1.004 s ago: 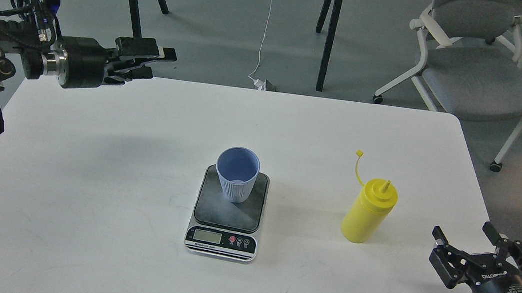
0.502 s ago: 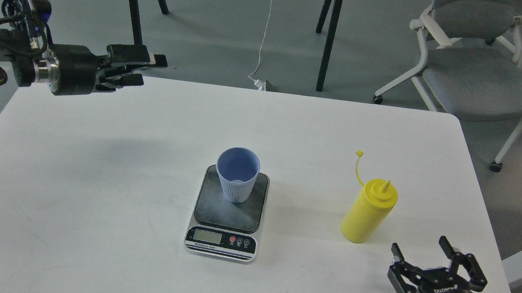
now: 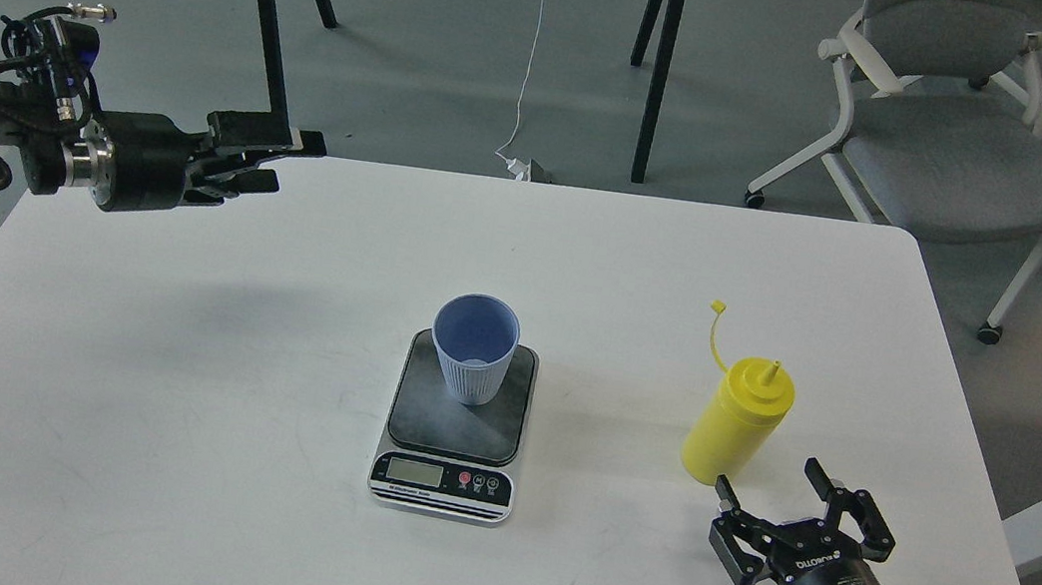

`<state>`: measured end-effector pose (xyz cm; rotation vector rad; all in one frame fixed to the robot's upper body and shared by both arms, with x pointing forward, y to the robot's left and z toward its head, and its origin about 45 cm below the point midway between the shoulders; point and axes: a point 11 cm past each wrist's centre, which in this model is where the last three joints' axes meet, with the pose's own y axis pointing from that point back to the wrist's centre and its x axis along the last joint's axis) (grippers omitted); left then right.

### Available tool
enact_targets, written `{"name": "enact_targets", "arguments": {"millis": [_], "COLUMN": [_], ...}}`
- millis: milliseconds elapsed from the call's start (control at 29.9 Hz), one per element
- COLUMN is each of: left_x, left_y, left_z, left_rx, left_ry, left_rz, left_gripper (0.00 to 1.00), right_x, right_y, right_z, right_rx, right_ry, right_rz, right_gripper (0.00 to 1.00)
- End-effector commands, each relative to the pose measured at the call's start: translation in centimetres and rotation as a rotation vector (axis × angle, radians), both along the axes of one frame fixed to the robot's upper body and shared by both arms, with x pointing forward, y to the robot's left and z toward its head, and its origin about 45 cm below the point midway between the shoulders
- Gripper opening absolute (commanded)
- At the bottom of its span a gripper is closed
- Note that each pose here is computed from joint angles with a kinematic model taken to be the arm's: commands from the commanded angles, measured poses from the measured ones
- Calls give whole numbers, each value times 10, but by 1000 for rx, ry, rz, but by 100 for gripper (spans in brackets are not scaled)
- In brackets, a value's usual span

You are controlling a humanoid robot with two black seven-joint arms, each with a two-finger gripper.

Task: Pour seasoning into cup on scale with both arms
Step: 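Move the right gripper toward the yellow squeeze bottle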

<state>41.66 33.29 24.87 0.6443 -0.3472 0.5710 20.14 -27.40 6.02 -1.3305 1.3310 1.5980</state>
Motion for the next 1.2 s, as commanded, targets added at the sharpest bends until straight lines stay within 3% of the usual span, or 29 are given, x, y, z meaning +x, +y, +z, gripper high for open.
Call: {"name": "enact_targets", "arguments": {"millis": [0,1171], "left_x": [-1,-10], "left_y": [1,9], "left_z": [-2,-17], "left_rx": [0,7], "left_ry": [5,39], "left_rz": [1,18], "left_gripper": [99,99], "right_x": [0,43], "right_y": [9,26], "right_z": [-3,13], "right_rx": [5,18], "right_ry": [-4,-94], "right_rz": [10,29], "right_gripper": [99,99]}}
